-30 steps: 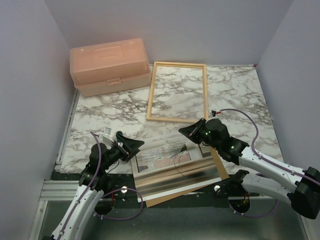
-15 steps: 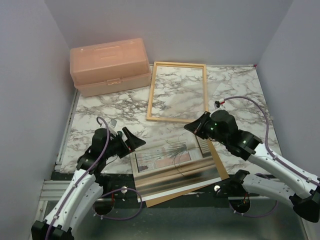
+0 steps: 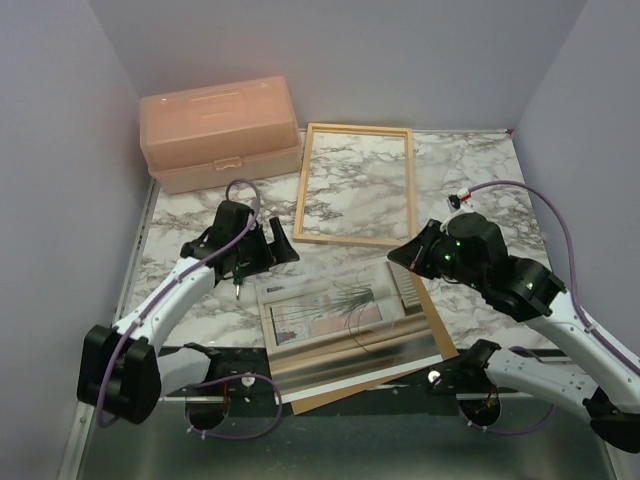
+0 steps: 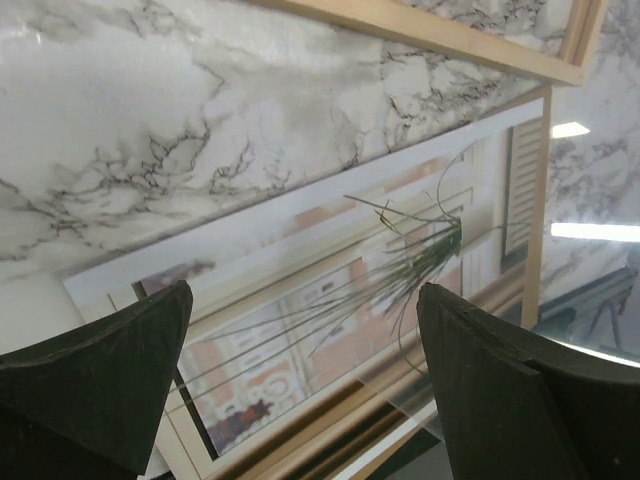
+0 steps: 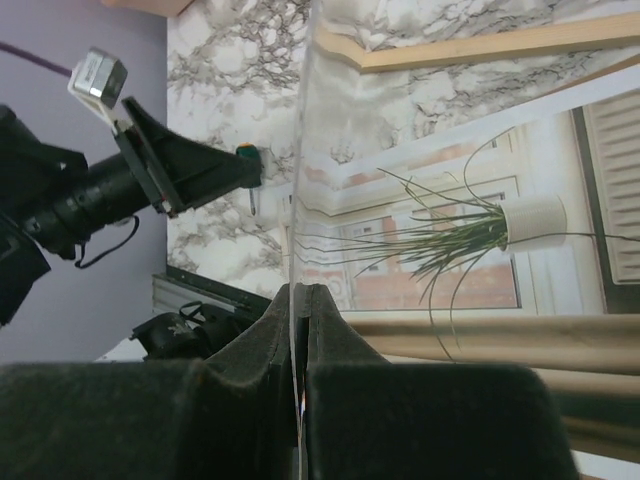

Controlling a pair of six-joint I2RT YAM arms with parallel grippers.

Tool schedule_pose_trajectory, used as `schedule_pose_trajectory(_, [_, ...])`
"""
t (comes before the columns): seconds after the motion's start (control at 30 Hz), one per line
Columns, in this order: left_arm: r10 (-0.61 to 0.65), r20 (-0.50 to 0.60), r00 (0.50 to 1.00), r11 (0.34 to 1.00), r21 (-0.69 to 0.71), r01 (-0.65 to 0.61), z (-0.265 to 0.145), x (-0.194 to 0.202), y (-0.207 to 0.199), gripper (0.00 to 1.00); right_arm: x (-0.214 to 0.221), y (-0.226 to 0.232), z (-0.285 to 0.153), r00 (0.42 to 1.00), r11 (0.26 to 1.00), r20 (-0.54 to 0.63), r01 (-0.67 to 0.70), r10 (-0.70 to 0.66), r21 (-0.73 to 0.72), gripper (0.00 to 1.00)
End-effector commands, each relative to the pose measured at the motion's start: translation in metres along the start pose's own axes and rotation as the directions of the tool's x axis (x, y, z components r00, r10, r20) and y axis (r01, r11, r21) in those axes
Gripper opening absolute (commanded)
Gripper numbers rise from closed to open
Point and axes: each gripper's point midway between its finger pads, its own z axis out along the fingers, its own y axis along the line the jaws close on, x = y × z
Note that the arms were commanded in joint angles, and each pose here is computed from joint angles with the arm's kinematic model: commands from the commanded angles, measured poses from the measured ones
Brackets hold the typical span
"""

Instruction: Put the photo into the frame

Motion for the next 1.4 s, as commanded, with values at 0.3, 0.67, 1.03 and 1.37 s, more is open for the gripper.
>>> schedule_pose_trajectory(0.3, [0.140, -0.053, 0.989, 0.936, -0.318, -0.150, 0.087, -0.061, 0.014, 0.89, 0.012, -0.012, -0.027, 0.998, 1.000, -0.055, 0.016, -0.015, 0.020, 0.00])
schedule_pose_trajectory(0.67, [0.151, -0.033, 0.988, 0.899, -0.411, -0.151, 0.139, -0.093, 0.024, 0.66, 0.043, -0.027, -0.021, 0.987, 0.999, -0.155, -0.026, 0.030, 0.027, 0.00])
schedule_pose_trajectory(1.03, [0.151, -0.055, 0.987, 0.878, -0.452, -0.159, 0.160, -0.093, 0.032, 0.41, 0.040, -0.028, -0.024, 0.989, 0.999, -0.144, -0.029, 0.034, 0.032, 0.00])
schedule_pose_trajectory(1.37, [0.130, -0.050, 0.990, 0.920, -0.366, -0.139, 0.150, -0.088, 0.011, 0.00, 0.037, -0.018, -0.026, 0.989, 0.999, -0.142, -0.039, 0.038, -0.001, 0.00])
